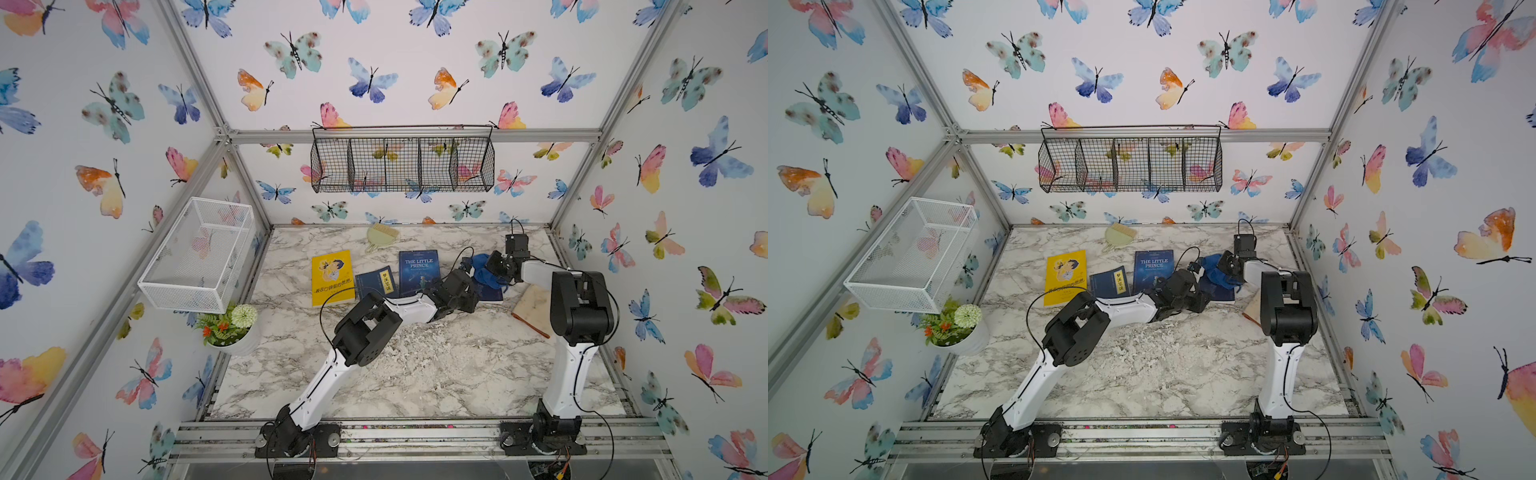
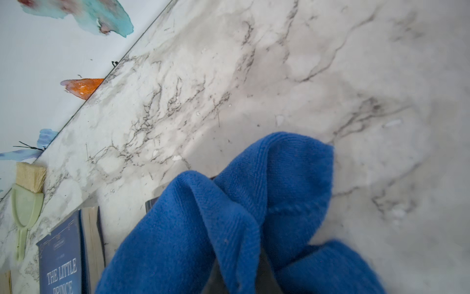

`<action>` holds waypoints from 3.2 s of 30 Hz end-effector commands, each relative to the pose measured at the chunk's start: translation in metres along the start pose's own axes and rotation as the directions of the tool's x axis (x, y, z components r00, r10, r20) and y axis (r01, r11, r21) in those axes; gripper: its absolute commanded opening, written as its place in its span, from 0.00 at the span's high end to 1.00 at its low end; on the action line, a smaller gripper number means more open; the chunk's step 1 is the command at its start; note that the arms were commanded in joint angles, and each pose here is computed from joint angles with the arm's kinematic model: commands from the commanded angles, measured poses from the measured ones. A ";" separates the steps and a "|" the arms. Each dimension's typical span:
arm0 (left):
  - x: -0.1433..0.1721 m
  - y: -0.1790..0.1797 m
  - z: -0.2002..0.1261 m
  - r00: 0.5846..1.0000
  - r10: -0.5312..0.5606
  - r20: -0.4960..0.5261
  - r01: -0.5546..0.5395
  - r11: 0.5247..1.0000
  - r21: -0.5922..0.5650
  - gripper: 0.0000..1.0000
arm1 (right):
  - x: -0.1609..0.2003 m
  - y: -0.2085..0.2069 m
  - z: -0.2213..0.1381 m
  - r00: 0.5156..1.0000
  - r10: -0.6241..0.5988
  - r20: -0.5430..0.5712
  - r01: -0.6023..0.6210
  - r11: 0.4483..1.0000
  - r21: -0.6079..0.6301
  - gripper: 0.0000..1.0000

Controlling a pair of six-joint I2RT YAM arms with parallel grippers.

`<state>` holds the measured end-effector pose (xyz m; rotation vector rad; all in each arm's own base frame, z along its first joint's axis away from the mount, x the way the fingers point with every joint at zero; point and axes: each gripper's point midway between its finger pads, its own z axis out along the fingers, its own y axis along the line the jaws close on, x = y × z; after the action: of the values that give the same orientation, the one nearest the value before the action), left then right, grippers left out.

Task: Wipe the cover of the book
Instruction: Wipe the dirt from the cover of the book.

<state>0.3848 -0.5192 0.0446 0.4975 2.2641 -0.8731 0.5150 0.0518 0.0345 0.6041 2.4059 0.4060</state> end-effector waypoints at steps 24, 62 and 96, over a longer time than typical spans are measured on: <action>0.081 0.042 -0.001 0.966 -0.093 -0.240 0.066 0.990 -0.121 0.65 | 0.043 -0.036 0.033 0.984 0.073 -0.165 -0.050 0.988 0.144 0.96; 0.081 0.036 -0.011 0.963 -0.122 -0.242 0.098 0.989 -0.108 0.67 | 0.097 -0.034 -0.012 0.981 0.030 -0.193 -0.015 0.997 0.079 0.96; -0.020 0.035 -0.025 0.996 -0.080 -0.039 0.075 0.989 -0.131 0.54 | 0.092 -0.031 -0.018 0.981 0.012 -0.195 0.005 0.996 0.087 0.96</action>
<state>0.3927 -0.4857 0.0595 0.4023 2.3805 -0.7961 0.4738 0.0782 0.0330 0.5982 2.4401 0.4821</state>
